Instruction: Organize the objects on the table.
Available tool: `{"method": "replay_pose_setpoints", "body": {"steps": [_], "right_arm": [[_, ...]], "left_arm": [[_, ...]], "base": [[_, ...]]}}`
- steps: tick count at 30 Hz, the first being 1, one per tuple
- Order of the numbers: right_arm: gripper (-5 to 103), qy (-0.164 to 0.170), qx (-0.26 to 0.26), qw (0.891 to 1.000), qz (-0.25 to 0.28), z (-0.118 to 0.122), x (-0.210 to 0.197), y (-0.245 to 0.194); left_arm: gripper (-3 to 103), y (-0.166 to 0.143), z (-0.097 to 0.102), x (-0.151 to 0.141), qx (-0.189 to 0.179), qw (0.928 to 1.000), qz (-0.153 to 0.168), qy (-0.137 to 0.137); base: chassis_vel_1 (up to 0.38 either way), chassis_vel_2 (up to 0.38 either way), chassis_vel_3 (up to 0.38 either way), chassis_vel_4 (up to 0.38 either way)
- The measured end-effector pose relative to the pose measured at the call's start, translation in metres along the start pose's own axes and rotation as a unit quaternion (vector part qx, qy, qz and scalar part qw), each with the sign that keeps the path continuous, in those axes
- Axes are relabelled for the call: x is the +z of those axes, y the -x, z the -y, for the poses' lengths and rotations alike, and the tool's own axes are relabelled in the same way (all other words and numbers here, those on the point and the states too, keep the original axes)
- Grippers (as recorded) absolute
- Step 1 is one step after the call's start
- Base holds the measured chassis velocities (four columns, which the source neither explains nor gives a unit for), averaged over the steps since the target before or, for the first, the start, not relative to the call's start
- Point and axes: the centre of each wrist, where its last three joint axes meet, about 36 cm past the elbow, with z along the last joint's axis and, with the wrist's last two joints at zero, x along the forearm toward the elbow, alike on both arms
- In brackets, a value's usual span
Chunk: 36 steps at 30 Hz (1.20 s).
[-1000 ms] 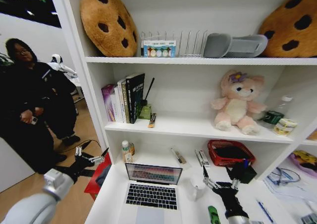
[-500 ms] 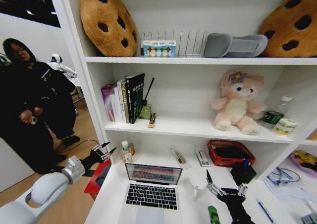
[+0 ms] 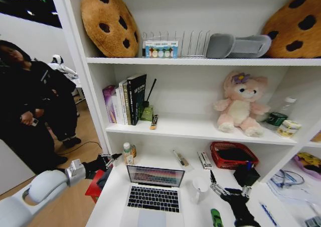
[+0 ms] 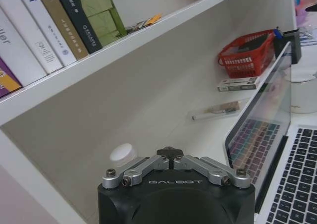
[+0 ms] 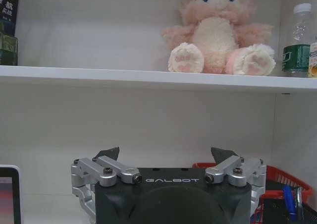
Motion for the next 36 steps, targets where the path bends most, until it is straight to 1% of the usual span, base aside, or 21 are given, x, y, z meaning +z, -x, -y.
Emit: {"method": "replay_pose_setpoints", "body": {"steps": [2, 5, 8, 12, 13, 16, 17, 18, 19, 20, 22, 23, 26, 28, 29, 30, 31, 32, 34, 35, 36], "right_arm": [[100, -0.001, 0.004, 1.0, -0.002, 0.003, 0.002, -0.001], [100, -0.003, 0.007, 1.0, -0.003, 0.005, 0.004, -0.003], [100, -0.004, 0.009, 1.0, -0.004, 0.007, 0.006, -0.005], [100, -0.005, 0.011, 1.0, -0.005, 0.008, 0.008, -0.006], [100, -0.005, 0.011, 1.0, -0.006, 0.008, 0.009, -0.007], [100, -0.006, 0.013, 1.0, -0.007, 0.009, 0.012, -0.008], [100, -0.006, 0.013, 1.0, -0.007, 0.009, 0.012, -0.008], [100, -0.006, 0.014, 1.0, -0.008, 0.01, 0.013, -0.009], [100, -0.006, 0.014, 1.0, -0.008, 0.01, 0.013, -0.009], [100, -0.006, 0.014, 1.0, -0.008, 0.01, 0.013, -0.009], [100, -0.006, 0.016, 1.0, -0.009, 0.01, 0.015, -0.01], [100, -0.006, 0.016, 1.0, -0.009, 0.01, 0.015, -0.01], [100, -0.007, 0.017, 1.0, -0.011, 0.011, 0.017, -0.011], [100, -0.007, 0.019, 1.0, -0.013, 0.012, 0.02, -0.012], [100, -0.007, 0.019, 1.0, -0.013, 0.012, 0.02, -0.012], [100, -0.007, 0.02, 1.0, -0.015, 0.012, 0.021, -0.012], [100, -0.007, 0.02, 1.0, -0.015, 0.012, 0.021, -0.012], [100, -0.006, 0.02, 1.0, -0.016, 0.012, 0.023, -0.012], [100, -0.006, 0.021, 1.0, -0.017, 0.012, 0.024, -0.011], [100, -0.006, 0.021, 1.0, -0.017, 0.012, 0.024, -0.011], [100, -0.006, 0.021, 1.0, -0.016, 0.012, 0.025, -0.011]], "left_arm": [[0, 0.003, 0.002, -0.003, 0.015, 0.9999, 0.002, -0.001], [0, 0.01, 0.007, -0.003, 0.026, 0.9996, 0.005, -0.005], [0, 0.018, 0.01, -0.004, 0.029, 0.9995, 0.011, -0.009], [0, 0.024, 0.009, -0.007, 0.034, 0.9992, 0.018, -0.008], [0, 0.025, 0.008, -0.009, 0.039, 0.999, 0.018, -0.007], [0, 0.023, 0.008, -0.01, 0.073, 0.9972, 0.014, -0.007], [0, 0.023, 0.008, -0.01, 0.073, 0.9972, 0.014, -0.007], [0, 0.021, 0.008, -0.01, 0.091, 0.9957, 0.012, -0.009], [0, 0.02, 0.009, -0.011, 0.101, 0.9948, 0.012, -0.01], [0, 0.02, 0.009, -0.011, 0.101, 0.9948, 0.012, -0.01], [0, 0.018, 0.006, -0.013, 0.128, 0.9917, 0.011, -0.006], [0, 0.018, 0.006, -0.013, 0.128, 0.9917, 0.011, -0.006], [0, 0.016, 0.004, -0.016, 0.144, 0.9895, 0.01, -0.001], [0, 0.014, 0.004, -0.02, 0.166, 0.986, 0.006, 0.005], [0, 0.014, 0.004, -0.02, 0.166, 0.986, 0.006, 0.005], [0, 0.012, 0.006, -0.023, 0.184, 0.9829, 0.004, 0.008], [0, 0.012, 0.006, -0.023, 0.184, 0.9829, 0.004, 0.008], [0, 0.011, 0.008, -0.026, 0.203, 0.9792, 0.0, 0.01], [0, 0.011, 0.011, -0.03, 0.227, 0.9736, -0.007, 0.015], [0, 0.011, 0.011, -0.03, 0.227, 0.9736, -0.007, 0.015], [0, 0.012, 0.014, -0.031, 0.235, 0.9717, -0.011, 0.017]], "base": [[0.0, 0.0, 0.0, 0.0], [0.0, 0.0, 0.0, 0.0], [0.0, 0.0, 0.0, 0.0], [0.0, 0.0, 0.0, 0.0], [0.0, 0.0, 0.0, 0.0], [0.0, 0.0, 0.0, 0.0], [0.0, 0.0, 0.0, 0.0], [0.0, 0.0, 0.0, 0.0], [0.0, 0.0, 0.0, 0.0], [0.0, 0.0, 0.0, 0.0], [0.0, 0.0, 0.0, 0.0], [0.0, 0.0, 0.0, 0.0], [0.0, 0.0, 0.0, 0.0], [0.0, 0.0, 0.0, 0.0], [0.0, 0.0, 0.0, 0.0], [0.0, 0.0, 0.0, 0.0], [0.0, 0.0, 0.0, 0.0], [0.0, 0.0, 0.0, 0.0], [0.0, 0.0, 0.0, 0.0], [0.0, 0.0, 0.0, 0.0], [0.0, 0.0, 0.0, 0.0]]}}
